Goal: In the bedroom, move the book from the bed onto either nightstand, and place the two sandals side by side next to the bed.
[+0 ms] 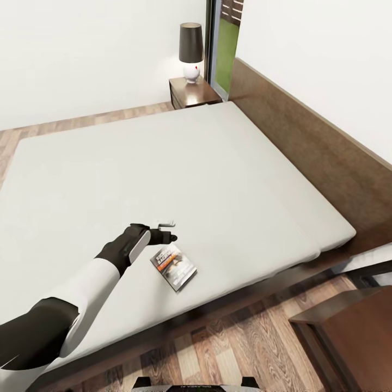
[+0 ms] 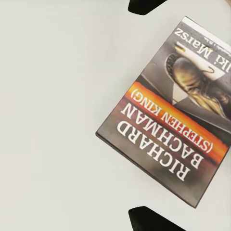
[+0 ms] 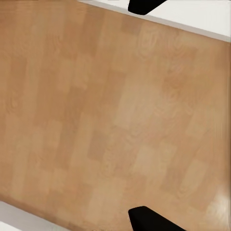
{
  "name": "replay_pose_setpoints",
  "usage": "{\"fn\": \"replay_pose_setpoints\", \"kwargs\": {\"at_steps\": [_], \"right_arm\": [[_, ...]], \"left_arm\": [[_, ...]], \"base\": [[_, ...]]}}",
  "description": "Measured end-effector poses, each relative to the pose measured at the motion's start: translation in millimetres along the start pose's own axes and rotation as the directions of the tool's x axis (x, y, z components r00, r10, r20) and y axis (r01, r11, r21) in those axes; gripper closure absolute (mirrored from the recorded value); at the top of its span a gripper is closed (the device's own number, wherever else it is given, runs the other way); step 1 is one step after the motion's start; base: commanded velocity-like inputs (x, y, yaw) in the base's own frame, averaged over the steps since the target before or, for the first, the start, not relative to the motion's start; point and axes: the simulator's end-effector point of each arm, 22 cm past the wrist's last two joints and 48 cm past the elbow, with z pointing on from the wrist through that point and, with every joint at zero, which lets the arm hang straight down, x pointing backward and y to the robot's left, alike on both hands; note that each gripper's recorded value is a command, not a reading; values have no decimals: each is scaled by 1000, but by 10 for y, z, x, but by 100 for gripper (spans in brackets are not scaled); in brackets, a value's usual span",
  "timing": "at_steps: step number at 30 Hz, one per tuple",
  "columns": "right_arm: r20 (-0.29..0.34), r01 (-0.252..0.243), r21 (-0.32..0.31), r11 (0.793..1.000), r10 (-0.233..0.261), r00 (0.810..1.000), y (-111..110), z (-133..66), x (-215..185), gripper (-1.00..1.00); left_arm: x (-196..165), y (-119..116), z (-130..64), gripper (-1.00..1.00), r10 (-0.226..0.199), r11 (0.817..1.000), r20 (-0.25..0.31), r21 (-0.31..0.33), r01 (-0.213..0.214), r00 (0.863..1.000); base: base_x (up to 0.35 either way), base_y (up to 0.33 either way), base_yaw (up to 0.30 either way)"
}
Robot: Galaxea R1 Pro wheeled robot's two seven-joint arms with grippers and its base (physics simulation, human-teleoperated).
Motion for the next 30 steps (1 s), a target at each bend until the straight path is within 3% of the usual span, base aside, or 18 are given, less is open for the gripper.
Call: {"fn": "replay_pose_setpoints", "kwargs": {"at_steps": [30], "right_arm": [[-53, -7, -16, 1000, 6, 999, 83, -37, 240, -100]], "left_arm": [[-96, 89, 155, -100, -4, 1000, -4, -5, 4, 1000]], "base": [[0, 0, 0]]}}
